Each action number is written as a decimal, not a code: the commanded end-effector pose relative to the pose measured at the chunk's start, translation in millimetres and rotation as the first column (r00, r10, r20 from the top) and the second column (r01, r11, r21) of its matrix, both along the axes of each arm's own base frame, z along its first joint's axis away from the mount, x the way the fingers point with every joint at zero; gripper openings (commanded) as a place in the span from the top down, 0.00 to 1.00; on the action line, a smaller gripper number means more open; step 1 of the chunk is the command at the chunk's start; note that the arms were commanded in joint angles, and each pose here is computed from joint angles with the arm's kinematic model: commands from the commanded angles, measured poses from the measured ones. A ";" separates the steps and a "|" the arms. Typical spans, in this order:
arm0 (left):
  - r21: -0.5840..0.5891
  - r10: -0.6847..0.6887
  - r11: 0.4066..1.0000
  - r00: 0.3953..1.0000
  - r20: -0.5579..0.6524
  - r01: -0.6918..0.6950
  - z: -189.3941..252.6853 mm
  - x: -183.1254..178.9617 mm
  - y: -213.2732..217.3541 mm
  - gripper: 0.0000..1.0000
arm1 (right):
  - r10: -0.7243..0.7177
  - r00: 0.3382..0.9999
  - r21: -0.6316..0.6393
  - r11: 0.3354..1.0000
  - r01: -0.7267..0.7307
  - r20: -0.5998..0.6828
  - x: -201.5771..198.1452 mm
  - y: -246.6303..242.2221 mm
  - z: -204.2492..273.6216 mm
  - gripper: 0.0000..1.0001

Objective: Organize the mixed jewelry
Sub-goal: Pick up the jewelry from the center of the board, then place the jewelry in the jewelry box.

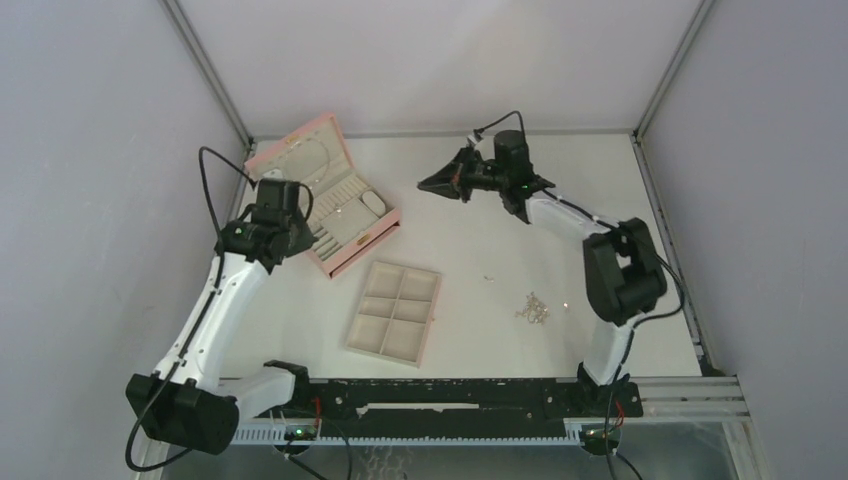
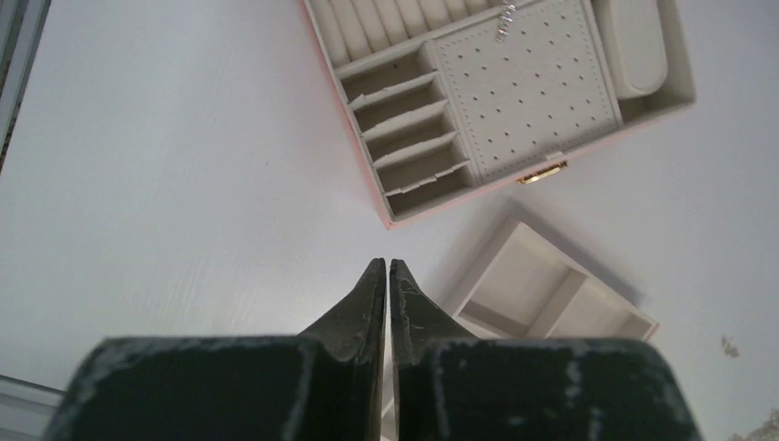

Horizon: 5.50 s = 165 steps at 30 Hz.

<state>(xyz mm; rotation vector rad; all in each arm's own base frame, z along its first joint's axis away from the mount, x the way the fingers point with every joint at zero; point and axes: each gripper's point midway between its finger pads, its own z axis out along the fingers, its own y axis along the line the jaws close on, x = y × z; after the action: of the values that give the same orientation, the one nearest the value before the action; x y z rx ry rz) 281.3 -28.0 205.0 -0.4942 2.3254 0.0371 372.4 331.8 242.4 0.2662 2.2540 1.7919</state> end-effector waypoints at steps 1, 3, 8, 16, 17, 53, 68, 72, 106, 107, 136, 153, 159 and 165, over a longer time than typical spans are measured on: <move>-0.097 0.099 0.991 0.993 0.058 -0.093 2.7 16.4 15.2 0.93 | -0.049 0.994 0.138 0.990 0.036 0.094 31.9 45.5 48.3 1.00; -0.147 0.108 0.984 0.994 0.035 -0.102 -4.7 17.7 18.4 0.95 | -0.045 0.995 0.122 0.992 0.034 0.086 41.3 62.6 45.6 1.00; -0.157 0.110 0.983 0.992 0.062 -0.099 0.6 17.8 24.1 0.96 | -0.054 0.997 0.104 0.993 0.047 0.063 66.5 98.5 39.0 1.00; -0.150 0.107 0.984 0.993 0.053 -0.098 1.0 18.0 29.2 0.96 | -0.061 0.997 0.085 0.995 0.056 0.051 99.3 141.4 10.1 1.00; -0.146 0.103 0.985 0.993 0.051 -0.095 1.2 18.3 29.8 0.96 | -0.056 0.997 0.081 0.995 0.052 0.045 100.7 145.6 4.3 1.00; -0.141 0.046 0.989 0.999 -0.010 -0.047 -9.4 21.8 36.3 0.96 | 0.067 0.994 -0.081 0.994 -0.074 -0.092 61.2 179.7 -120.4 1.00; -0.135 0.046 0.990 0.999 -0.017 -0.048 -12.4 19.6 37.8 0.96 | 0.061 0.995 -0.082 0.994 -0.068 -0.084 60.9 178.6 -120.5 1.00; -0.134 0.043 0.990 0.999 -0.018 -0.045 -12.4 19.4 37.4 0.96 | 0.056 0.996 -0.067 0.996 -0.061 -0.072 63.7 179.9 -114.7 1.00; -0.117 0.052 0.992 0.998 -0.024 -0.055 -14.2 17.9 41.3 0.96 | 0.059 0.993 -0.064 0.996 -0.065 -0.103 65.9 184.6 -130.2 1.00; -0.117 0.051 0.992 0.998 -0.025 -0.054 -14.5 17.6 41.0 0.96 | 0.058 0.993 -0.063 0.996 -0.065 -0.105 65.9 184.9 -130.9 1.00; -0.114 0.053 0.992 0.998 -0.026 -0.055 -14.4 17.8 41.8 0.96 | 0.081 0.990 -0.054 0.995 -0.087 -0.112 61.4 189.5 -135.7 1.00; -0.115 0.051 0.992 0.998 -0.030 -0.054 -16.4 17.2 41.4 0.96 | 0.088 0.990 -0.061 0.994 -0.095 -0.109 56.2 186.1 -135.3 1.00; -0.114 0.052 0.992 0.998 -0.030 -0.055 -16.2 16.9 41.6 0.96 | 0.084 0.990 -0.065 0.994 -0.092 -0.117 55.6 185.0 -138.7 1.00; -0.112 0.053 0.992 0.998 -0.027 -0.056 -15.7 16.1 42.0 0.96 | 0.083 0.989 -0.064 0.994 -0.091 -0.121 55.0 184.3 -140.4 1.00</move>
<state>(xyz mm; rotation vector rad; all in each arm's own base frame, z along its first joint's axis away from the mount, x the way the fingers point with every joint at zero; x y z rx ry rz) 292.5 7.8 177.1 -0.6272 2.3934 -0.0789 434.4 510.1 98.2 0.2906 2.4507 1.7658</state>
